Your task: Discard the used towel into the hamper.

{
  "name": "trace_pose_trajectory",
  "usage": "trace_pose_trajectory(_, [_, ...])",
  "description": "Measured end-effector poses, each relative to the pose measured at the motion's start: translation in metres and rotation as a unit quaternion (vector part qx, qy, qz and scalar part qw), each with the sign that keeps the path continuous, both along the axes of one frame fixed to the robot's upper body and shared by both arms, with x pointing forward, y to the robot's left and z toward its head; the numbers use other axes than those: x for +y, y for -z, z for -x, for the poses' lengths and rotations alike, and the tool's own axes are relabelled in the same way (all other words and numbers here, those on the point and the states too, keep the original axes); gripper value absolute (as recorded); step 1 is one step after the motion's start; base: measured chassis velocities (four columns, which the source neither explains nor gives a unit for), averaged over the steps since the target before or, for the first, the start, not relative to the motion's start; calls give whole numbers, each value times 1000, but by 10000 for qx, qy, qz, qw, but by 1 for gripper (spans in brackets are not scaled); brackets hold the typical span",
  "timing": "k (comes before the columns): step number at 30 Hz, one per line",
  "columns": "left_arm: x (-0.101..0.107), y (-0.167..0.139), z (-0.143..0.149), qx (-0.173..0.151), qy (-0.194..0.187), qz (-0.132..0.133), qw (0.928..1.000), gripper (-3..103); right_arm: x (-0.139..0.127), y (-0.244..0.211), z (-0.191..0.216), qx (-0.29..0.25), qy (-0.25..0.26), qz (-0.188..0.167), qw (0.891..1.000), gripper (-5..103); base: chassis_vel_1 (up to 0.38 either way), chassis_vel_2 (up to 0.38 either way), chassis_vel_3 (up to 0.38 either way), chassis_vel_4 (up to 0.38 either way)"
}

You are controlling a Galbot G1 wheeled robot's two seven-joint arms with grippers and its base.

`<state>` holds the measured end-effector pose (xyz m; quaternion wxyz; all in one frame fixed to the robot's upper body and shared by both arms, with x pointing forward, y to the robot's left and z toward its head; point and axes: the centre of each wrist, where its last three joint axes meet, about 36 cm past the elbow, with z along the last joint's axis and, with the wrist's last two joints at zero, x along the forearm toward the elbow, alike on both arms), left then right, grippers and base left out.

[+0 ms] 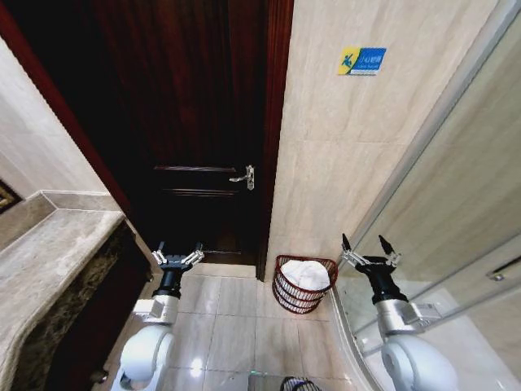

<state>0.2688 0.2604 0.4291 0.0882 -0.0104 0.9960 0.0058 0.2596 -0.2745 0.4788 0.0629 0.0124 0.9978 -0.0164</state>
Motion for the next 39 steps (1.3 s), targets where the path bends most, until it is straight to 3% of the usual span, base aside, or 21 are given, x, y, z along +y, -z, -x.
trace_pose_trajectory(39, [-1, 5, -1, -166, 67, 136, 9997, 100, 0, -5, 6, 118, 15, 25, 9999, 100, 0, 0, 0, 0])
